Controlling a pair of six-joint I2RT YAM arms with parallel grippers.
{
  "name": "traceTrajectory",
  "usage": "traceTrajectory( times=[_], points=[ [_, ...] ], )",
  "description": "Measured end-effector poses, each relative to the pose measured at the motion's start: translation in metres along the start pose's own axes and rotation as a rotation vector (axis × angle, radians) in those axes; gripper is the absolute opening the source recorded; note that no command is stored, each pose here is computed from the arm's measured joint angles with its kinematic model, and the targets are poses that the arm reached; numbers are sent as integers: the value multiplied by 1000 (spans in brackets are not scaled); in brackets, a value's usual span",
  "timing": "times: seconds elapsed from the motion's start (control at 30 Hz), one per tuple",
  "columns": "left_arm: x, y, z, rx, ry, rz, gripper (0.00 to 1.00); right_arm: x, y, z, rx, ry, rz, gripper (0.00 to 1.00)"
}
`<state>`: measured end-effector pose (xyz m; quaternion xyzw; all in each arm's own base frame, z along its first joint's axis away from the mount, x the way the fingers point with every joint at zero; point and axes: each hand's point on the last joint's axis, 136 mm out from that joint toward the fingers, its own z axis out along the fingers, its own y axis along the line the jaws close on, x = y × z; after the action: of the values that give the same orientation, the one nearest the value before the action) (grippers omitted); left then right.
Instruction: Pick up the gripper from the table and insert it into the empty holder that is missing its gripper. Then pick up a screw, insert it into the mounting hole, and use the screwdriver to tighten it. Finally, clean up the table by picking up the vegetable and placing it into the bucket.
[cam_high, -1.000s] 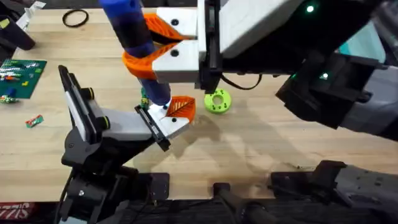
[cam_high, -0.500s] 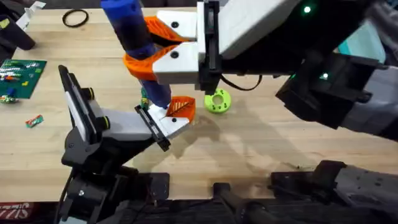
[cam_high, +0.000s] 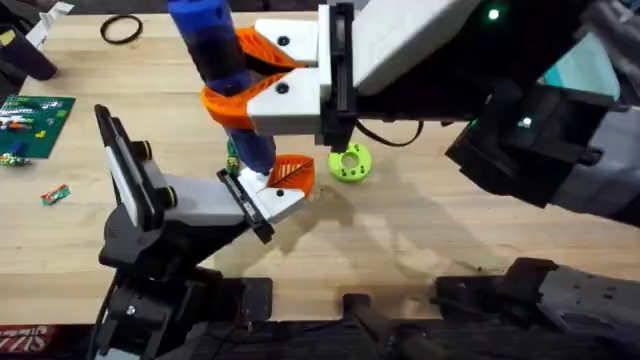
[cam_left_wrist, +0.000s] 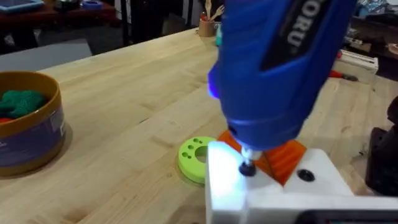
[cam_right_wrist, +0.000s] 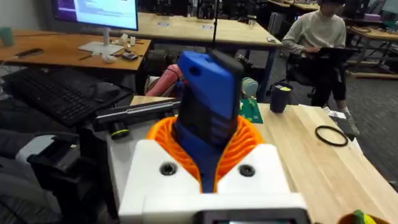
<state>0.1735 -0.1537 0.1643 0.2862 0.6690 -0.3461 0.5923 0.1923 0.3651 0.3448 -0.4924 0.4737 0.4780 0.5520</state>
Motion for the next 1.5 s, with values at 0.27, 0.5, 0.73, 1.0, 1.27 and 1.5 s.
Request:
traceTrajectory(
  times=[0.27, 0.5, 0.73, 1.0, 1.27, 1.5],
  points=[
    [0, 0, 0, 0, 0, 0, 17, 0, 0, 0, 0, 1, 1, 61],
    [0, 0, 0, 0, 0, 1, 17, 0, 0, 0, -1, -1, -2, 61],
    [-2, 0, 0, -3, -9, 8, 17, -13, 1, 0, -10, -78, -50, 61],
    [0, 1, 0, -3, -2, 2, 17, -56, 5, -18, 16, -191, -153, 61],
    [0, 1, 0, -3, -2, 2, 17, -48, -6, -21, 41, -156, -135, 61],
    [0, 1, 0, -3, -2, 2, 17, 5, -61, -50, 195, 43, 0, 61]
  ],
)
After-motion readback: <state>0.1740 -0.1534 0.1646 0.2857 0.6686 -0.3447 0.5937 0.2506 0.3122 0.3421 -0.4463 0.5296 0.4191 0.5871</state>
